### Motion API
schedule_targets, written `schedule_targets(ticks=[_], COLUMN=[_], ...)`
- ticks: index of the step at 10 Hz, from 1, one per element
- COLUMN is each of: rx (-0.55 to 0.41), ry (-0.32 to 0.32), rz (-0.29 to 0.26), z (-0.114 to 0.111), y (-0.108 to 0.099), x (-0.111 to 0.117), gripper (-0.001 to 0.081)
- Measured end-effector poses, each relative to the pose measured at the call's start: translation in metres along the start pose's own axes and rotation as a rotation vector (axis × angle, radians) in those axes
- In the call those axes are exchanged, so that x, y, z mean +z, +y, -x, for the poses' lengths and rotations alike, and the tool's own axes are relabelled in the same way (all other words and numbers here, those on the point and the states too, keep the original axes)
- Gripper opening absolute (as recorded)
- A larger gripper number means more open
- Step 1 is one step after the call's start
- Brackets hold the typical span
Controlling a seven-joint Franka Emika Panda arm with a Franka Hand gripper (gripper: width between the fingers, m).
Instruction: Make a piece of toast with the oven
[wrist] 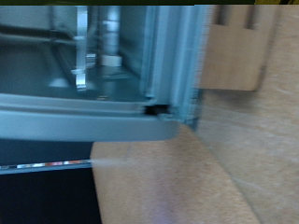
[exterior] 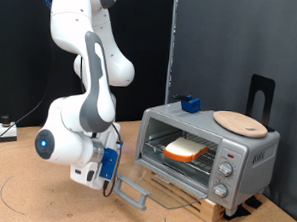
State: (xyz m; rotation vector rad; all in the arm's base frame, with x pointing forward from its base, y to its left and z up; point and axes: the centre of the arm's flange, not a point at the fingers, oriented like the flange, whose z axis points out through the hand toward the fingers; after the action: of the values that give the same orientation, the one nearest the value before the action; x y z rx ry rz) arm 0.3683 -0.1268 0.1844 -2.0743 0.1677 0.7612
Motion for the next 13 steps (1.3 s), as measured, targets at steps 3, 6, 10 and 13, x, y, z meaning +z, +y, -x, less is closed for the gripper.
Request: schedule_targets(ticks=[3, 6, 10, 13], rx=[-0.019, -0.084, -0.121, -0.141], ry=[0.009, -0.027, -0.027, -0.029], rz=[-0.022, -0.018, 0.000, 0.024], z=[0.022, 0.042, 0.059, 0.070], y=[-0.020, -0.049, -0.088, -0.118], x=[-0.015, -0.015, 0.002, 0.019], gripper=[0.0807, 0.0807, 0.0807, 0.0807])
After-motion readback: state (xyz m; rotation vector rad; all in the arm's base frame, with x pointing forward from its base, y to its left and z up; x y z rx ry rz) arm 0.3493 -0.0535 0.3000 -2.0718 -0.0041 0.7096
